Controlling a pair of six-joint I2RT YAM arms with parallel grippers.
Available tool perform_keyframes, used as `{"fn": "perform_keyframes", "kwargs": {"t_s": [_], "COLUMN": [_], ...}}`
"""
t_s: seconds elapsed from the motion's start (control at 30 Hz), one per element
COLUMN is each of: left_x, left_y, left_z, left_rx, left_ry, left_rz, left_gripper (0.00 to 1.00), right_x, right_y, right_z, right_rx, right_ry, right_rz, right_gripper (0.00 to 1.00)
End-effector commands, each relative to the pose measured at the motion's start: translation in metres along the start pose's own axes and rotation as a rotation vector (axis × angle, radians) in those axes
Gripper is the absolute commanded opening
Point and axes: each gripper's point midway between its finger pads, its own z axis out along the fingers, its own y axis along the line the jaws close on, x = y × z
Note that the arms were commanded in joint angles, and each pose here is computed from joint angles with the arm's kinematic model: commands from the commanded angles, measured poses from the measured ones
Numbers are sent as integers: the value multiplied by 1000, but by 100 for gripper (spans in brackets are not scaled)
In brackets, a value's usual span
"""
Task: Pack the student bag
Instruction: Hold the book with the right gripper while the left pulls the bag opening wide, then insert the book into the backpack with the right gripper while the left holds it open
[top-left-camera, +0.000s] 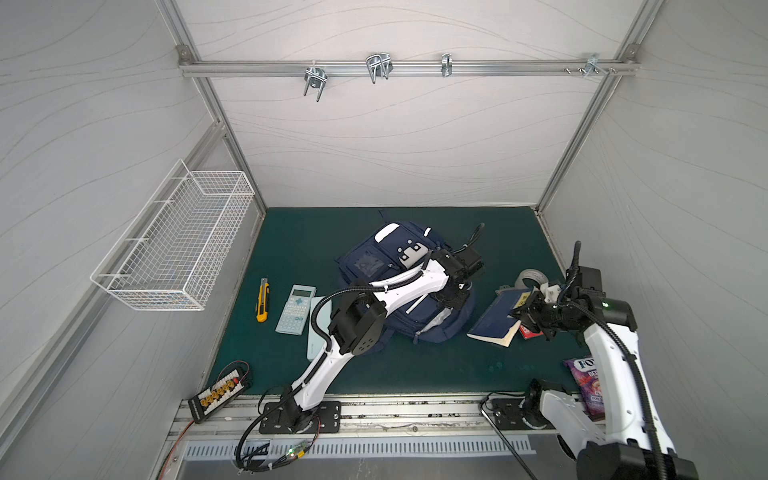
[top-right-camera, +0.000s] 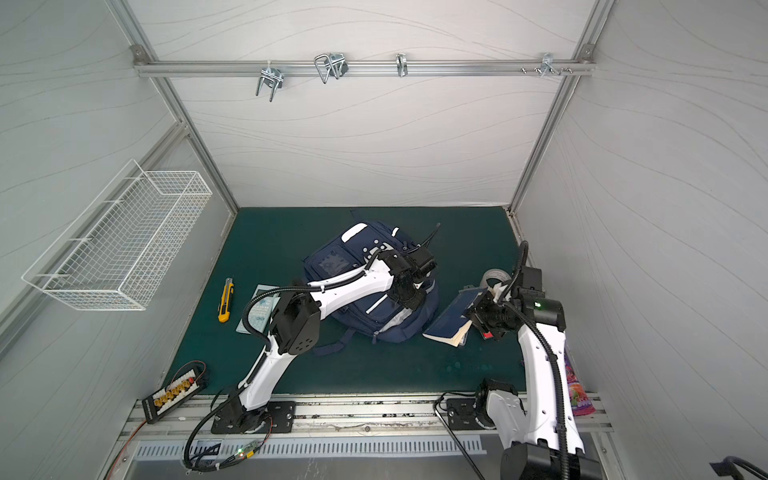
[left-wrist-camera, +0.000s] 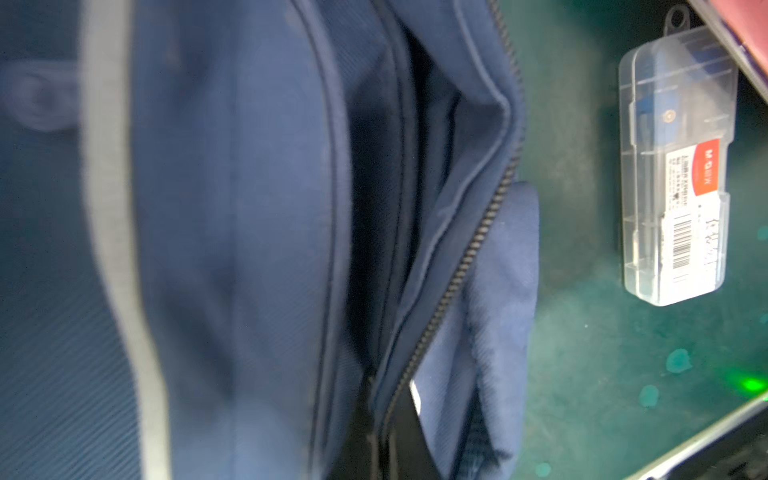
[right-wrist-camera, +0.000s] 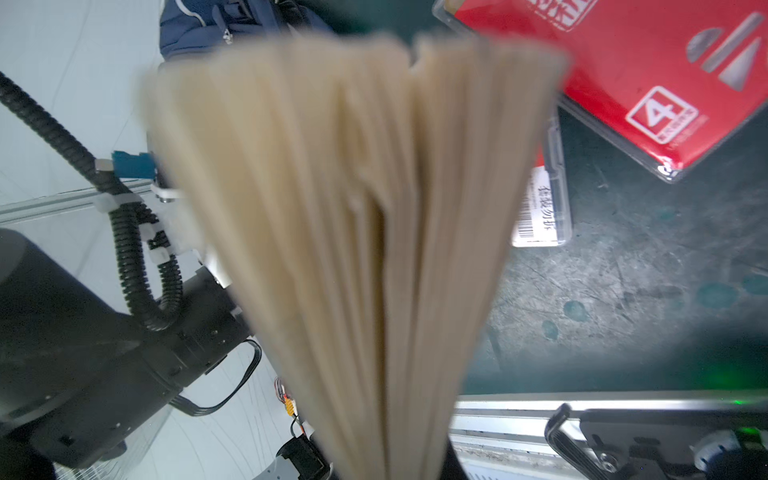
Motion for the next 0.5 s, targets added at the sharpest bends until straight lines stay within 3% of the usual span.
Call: {"fn": "perform_keyframes", "kwargs": {"t_s": [0.0,0.2,0.3,0.47], "left_x": [-30,-28,-14,-7], "left_y": [16,18,15,8], "left_z": [-90,-171,-183,-207], "left_rx": [-54,58,104,207], "left_ry": [-234,-439,-462,-546], "left_rz": [33,39,47,48], "left_gripper": [0,0,0,0], "right_x": [-3,2,13,21], "right_y": [29,91,113,134], "right_z": [3,9,24,61], "right_rx": [-180,-433,-446,-501], "right_ry": [17,76,136,186], "right_rz": [-28,-159,-231,-246], "right_gripper": [0,0,0,0]}}
